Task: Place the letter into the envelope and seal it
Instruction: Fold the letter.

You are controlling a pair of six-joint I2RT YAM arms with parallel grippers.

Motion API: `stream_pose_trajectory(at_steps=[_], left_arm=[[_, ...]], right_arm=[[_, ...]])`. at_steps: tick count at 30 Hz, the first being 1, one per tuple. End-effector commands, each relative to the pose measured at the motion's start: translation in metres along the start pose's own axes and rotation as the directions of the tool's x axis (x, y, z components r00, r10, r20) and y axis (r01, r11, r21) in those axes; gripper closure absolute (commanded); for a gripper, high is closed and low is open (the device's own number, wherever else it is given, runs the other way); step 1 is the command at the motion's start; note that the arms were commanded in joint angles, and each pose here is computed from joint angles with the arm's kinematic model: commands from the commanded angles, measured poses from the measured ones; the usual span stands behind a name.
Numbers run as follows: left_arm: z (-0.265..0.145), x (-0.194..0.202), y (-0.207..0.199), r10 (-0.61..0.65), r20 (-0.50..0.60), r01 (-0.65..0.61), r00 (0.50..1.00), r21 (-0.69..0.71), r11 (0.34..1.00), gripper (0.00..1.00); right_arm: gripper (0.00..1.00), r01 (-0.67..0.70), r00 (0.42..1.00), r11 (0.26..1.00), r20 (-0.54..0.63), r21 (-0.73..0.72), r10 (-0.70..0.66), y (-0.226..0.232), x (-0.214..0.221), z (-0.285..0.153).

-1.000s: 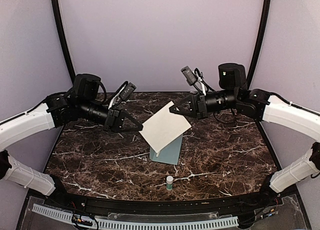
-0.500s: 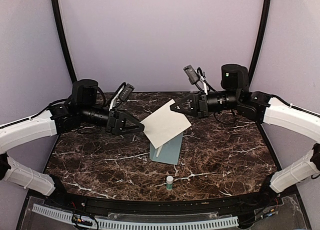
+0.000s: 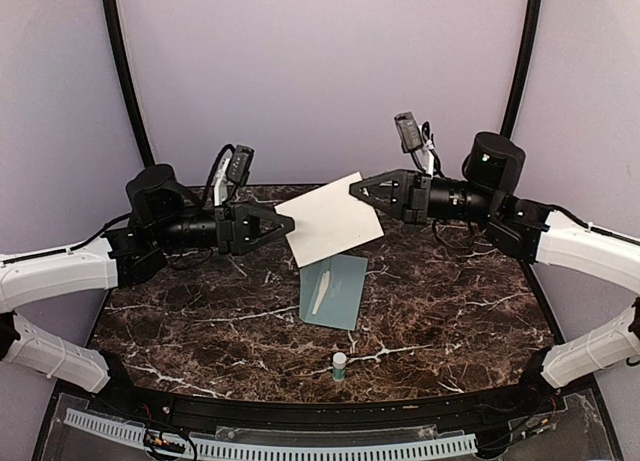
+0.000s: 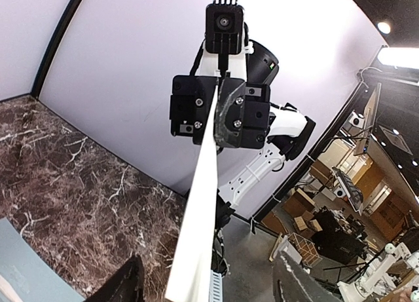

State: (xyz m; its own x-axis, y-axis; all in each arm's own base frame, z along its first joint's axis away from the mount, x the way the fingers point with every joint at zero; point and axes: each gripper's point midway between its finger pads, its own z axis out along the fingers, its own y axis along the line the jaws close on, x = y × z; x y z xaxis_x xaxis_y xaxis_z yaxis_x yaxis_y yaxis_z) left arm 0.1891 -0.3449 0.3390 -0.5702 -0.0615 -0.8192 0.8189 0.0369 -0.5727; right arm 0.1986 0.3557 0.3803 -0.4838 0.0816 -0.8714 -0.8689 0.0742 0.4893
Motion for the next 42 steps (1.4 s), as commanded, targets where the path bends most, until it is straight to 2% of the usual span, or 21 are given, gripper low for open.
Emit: stream_pose_trajectory(at_steps=[1,3,5,6,8,10,14,16,18,22,23,24,25,26,27,28,31,34,35,38,42], left_arm=[[0.006,-0.020,-0.012,0.026,0.121,-0.033,0.992,0.059,0.998,0.36],[0.011,-0.018,-0.014,0.013,0.123,-0.022,0.992,0.079,0.997,0.39],[0.016,-0.015,-0.017,0.006,0.116,-0.017,0.993,0.101,0.995,0.47],[0.020,-0.013,-0.018,0.002,0.108,-0.015,0.994,0.114,0.993,0.57],[0.024,-0.010,-0.020,-0.007,0.097,-0.005,0.995,0.128,0.992,0.69],[0.026,-0.008,-0.020,-0.015,0.090,0.003,0.996,0.132,0.991,0.75],[0.023,-0.007,-0.018,-0.017,0.109,0.004,0.994,0.114,0.993,0.96],[0.020,-0.008,-0.017,-0.008,0.115,-0.003,0.993,0.092,0.996,1.00],[0.018,-0.005,-0.015,0.001,0.098,-0.007,0.995,0.060,0.998,1.00],[0.014,0.005,-0.010,0.049,0.012,-0.049,0.999,-0.016,0.999,1.00],[0.011,0.016,-0.005,0.026,-0.041,-0.028,0.999,-0.047,0.998,1.00],[0.011,0.015,-0.007,0.059,-0.059,-0.062,0.996,-0.051,0.997,1.00],[0.008,0.029,0.000,0.022,-0.126,-0.032,0.992,-0.083,0.996,1.00],[0.008,0.027,-0.002,0.053,-0.145,-0.065,0.988,-0.082,0.994,1.00],[0.006,0.041,0.003,0.011,-0.213,-0.034,0.977,-0.103,0.994,1.00],[0.005,0.042,0.001,0.031,-0.238,-0.056,0.971,-0.098,0.994,1.00],[0.000,0.066,0.002,-0.024,-0.368,-0.016,0.930,-0.103,0.995,1.00],[-0.004,0.076,0.000,-0.037,-0.460,-0.009,0.887,-0.098,0.995,1.00],[-0.003,0.080,0.002,-0.047,-0.481,-0.002,0.875,-0.102,0.995,1.00],[-0.004,0.084,-0.001,-0.055,-0.531,0.007,0.846,-0.091,0.996,1.00],[-0.003,0.081,-0.007,-0.044,-0.537,0.009,0.842,-0.067,0.998,1.00]], right_arm=[[1.00,0.026,0.991,1.000,0.133,0.011,-0.028,0.008,-0.029,-0.010],[1.00,0.029,0.987,0.999,0.157,0.014,-0.030,0.009,-0.033,-0.013],[1.00,0.029,0.985,0.999,0.169,0.024,-0.033,0.009,-0.034,-0.015],[1.00,0.028,0.984,0.999,0.173,0.030,-0.032,0.008,-0.034,-0.016],[1.00,0.021,0.983,0.999,0.183,0.041,-0.029,0.006,-0.034,-0.017],[1.00,0.019,0.979,0.999,0.200,0.049,-0.028,0.005,-0.036,-0.020],[1.00,0.006,0.978,0.998,0.208,0.064,-0.019,0.003,-0.035,-0.023],[1.00,-0.005,0.981,0.997,0.195,0.075,-0.010,-0.001,-0.032,-0.023],[0.85,-0.005,0.984,0.995,0.176,0.098,-0.012,-0.005,-0.031,-0.024],[0.44,0.019,0.991,0.984,0.130,0.176,-0.043,-0.013,-0.029,-0.033],[0.38,0.030,0.994,0.980,0.096,0.195,-0.050,-0.015,-0.025,-0.035],[0.32,0.047,0.996,0.977,0.060,0.207,-0.061,-0.016,-0.024,-0.036],[0.27,0.065,0.998,0.975,0.011,0.215,-0.069,-0.017,-0.019,-0.036],[0.24,0.072,0.997,0.972,-0.043,0.221,-0.064,-0.018,-0.014,-0.036],[0.22,0.079,0.994,0.973,-0.094,0.215,-0.060,-0.018,-0.008,-0.034],[0.20,0.084,0.988,0.975,-0.143,0.208,-0.055,-0.018,-0.003,-0.032],[0.22,0.068,0.962,0.982,-0.272,0.174,-0.018,-0.020,0.019,-0.027],[0.39,0.032,0.925,0.995,-0.380,0.093,0.006,-0.012,0.042,-0.019],[0.42,0.013,0.915,0.999,-0.404,0.050,0.008,-0.006,0.048,-0.016],[0.44,-0.022,0.891,1.000,-0.455,-0.022,0.010,0.005,0.065,-0.005],[0.45,-0.047,0.864,0.998,-0.503,-0.051,0.015,0.008,0.080,0.005]])
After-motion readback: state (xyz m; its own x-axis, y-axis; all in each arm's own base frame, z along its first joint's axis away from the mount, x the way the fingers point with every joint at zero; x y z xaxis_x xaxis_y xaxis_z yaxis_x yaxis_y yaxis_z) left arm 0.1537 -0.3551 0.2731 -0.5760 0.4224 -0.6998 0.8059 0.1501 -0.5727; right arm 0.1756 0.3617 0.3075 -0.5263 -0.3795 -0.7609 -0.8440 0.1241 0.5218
